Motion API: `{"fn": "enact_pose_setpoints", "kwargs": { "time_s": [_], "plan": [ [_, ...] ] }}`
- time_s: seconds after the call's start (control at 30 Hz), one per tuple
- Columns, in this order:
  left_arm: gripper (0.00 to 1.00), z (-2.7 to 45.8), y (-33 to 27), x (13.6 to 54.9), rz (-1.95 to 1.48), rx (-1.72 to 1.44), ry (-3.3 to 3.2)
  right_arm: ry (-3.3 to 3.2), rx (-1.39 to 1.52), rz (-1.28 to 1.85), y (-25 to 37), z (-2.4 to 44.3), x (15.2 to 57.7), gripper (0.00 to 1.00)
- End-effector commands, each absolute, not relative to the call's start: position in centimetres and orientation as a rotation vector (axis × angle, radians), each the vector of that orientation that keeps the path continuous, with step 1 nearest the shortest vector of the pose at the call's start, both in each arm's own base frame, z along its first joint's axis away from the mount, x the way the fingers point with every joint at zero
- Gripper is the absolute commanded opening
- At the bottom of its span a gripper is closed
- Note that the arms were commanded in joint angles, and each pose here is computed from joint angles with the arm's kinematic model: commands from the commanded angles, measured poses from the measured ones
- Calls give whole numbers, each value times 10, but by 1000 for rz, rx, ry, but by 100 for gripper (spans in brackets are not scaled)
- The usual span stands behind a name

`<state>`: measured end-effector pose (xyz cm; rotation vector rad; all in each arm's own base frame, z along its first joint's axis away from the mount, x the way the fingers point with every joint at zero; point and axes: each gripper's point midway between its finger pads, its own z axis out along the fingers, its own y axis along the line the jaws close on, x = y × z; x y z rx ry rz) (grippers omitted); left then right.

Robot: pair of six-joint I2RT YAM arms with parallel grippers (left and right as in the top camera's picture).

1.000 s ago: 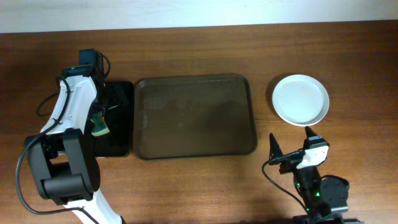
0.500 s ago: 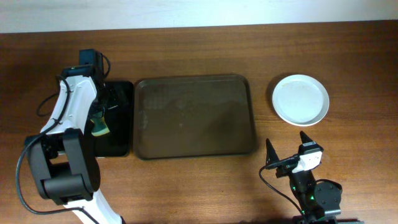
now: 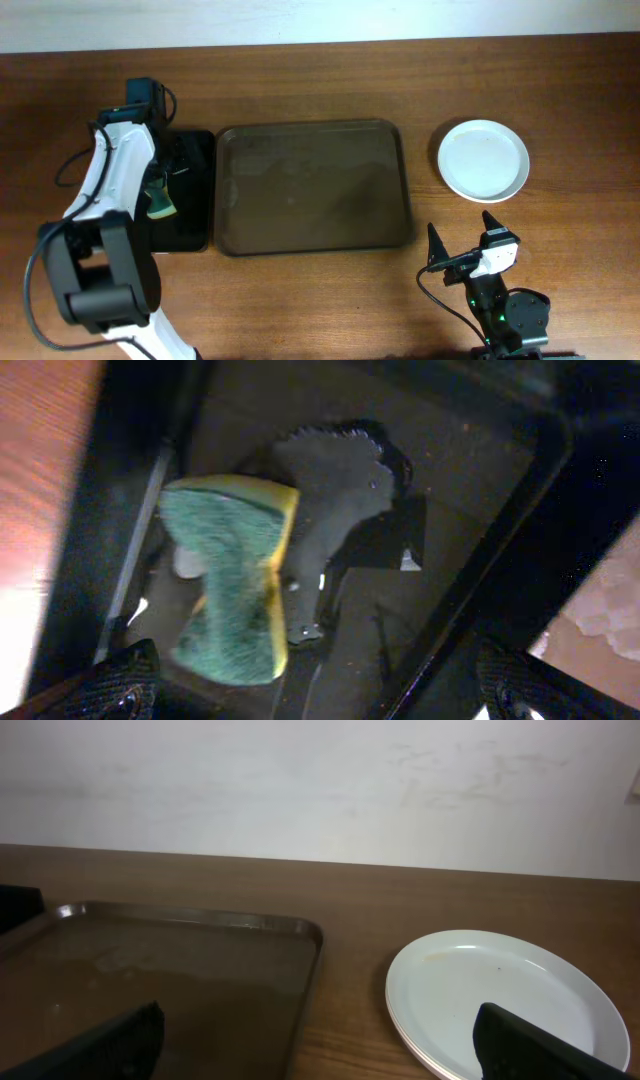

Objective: Clean dirty plates on tray and stack at the side

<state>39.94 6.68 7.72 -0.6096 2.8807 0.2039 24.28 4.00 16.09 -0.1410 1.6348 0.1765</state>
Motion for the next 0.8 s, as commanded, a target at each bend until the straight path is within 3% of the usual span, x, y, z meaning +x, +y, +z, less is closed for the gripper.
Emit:
{"fn": "enact_pose_setpoints", "kwargs": {
  "time_s": [0.0, 0.1, 0.2, 0.4, 0.77],
  "plan": [
    [99, 172, 63, 405, 212, -533, 2617, 1632, -163, 190, 44, 159, 242, 98],
    [99, 254, 40, 402, 153, -327, 2293, 1632, -163, 190, 44, 159, 242, 98],
    [99, 276, 33, 367, 105, -297, 2113, 1632, -163, 190, 44, 159, 242, 98],
    [99, 242, 23, 306, 15, -239, 1858, 1632, -163, 190, 44, 159, 242, 98],
    [99, 184, 12, 262, 15, -93, 1616, 1632, -163, 190, 44, 159, 242, 98]
  ]
}}
